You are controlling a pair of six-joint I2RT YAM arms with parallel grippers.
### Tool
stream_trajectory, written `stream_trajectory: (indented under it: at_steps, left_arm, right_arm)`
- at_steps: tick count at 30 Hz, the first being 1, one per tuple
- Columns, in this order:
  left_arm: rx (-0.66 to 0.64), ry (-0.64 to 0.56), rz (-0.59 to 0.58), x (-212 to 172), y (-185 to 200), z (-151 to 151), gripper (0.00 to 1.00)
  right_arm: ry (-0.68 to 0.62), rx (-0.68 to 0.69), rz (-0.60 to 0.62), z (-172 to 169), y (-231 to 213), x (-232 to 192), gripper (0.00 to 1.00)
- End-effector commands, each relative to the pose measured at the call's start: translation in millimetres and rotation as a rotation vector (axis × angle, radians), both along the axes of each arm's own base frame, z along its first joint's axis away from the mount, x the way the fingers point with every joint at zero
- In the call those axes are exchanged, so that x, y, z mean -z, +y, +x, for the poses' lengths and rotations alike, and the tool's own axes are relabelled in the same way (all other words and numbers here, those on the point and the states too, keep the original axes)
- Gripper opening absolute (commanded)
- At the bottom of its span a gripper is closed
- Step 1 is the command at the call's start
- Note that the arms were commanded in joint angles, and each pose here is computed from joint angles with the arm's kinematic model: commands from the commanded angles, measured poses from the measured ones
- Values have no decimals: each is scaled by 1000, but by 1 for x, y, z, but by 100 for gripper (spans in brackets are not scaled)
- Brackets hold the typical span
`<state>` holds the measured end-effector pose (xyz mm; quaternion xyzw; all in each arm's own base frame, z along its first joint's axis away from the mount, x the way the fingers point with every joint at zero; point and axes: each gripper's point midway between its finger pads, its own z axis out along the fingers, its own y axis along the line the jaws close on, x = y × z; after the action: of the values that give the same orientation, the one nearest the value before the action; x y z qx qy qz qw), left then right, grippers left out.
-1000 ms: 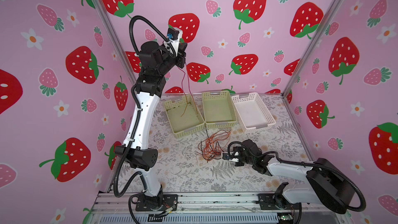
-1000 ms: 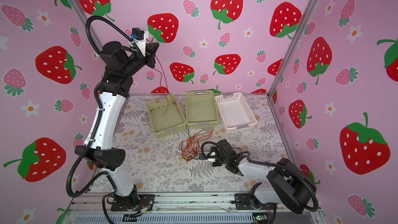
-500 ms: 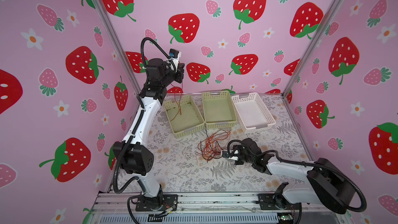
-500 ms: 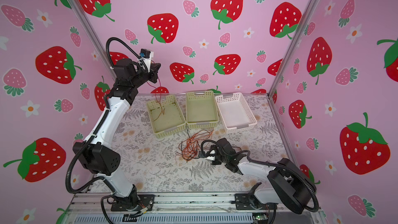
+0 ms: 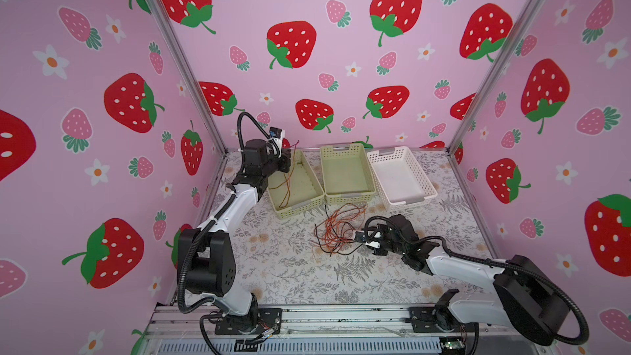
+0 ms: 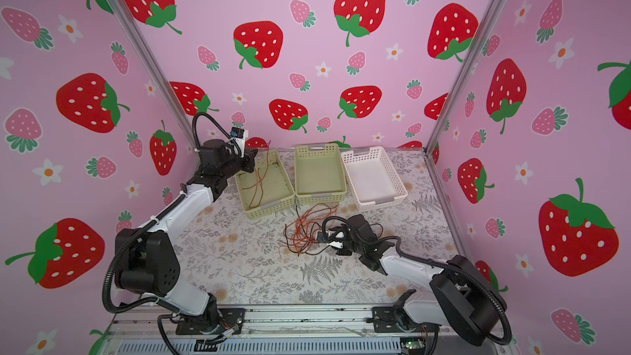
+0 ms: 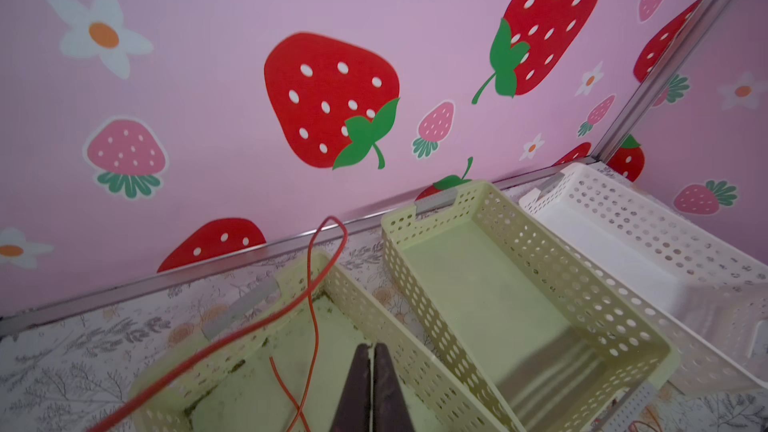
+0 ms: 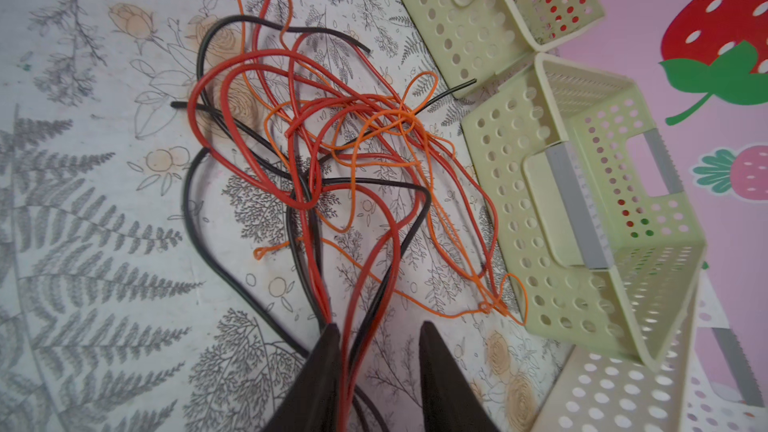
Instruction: Untangle the cables
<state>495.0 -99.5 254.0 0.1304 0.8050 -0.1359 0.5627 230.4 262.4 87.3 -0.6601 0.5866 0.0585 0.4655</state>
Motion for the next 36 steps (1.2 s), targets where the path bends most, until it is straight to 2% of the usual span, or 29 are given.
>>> stream_trajectory:
  at_steps: [1,6,12,14,15,22,24,25,30,33,36]
  left_arm:
    - [-68,11,-26,16,11,8,0]
    - [-105,106,-55,63,15,13,0]
    - [-159,193,-98,93,19,16,0]
    - [-197,209,-109,101,24,12,5]
    - [-203,218,-112,105,25,11,10]
    - [-200,351,-79,134,21,20,21]
    - [-204,358,-84,133,18,24,29]
    - [-205,368,-80,134,17,24,37]
    - [-248,348,-66,128,21,19,60]
    - [-260,331,-54,118,23,17,69]
    - [-267,296,-37,103,25,15,72]
  right_arm:
    - [-20,5,46,-3,-5,-16,47]
    - [-52,53,142,0,-11,-46,57]
    - [-32,90,185,4,-14,-57,57]
    - [-21,103,185,6,-15,-55,57]
    - [-16,106,182,6,-15,-54,57]
    - [8,115,155,13,-11,-45,56]
    - [12,119,155,15,-10,-47,56]
    - [17,122,157,15,-10,-48,56]
    - [17,139,173,12,-14,-50,56]
    - [18,155,158,14,-17,-46,56]
    - [23,161,135,18,-16,-42,57]
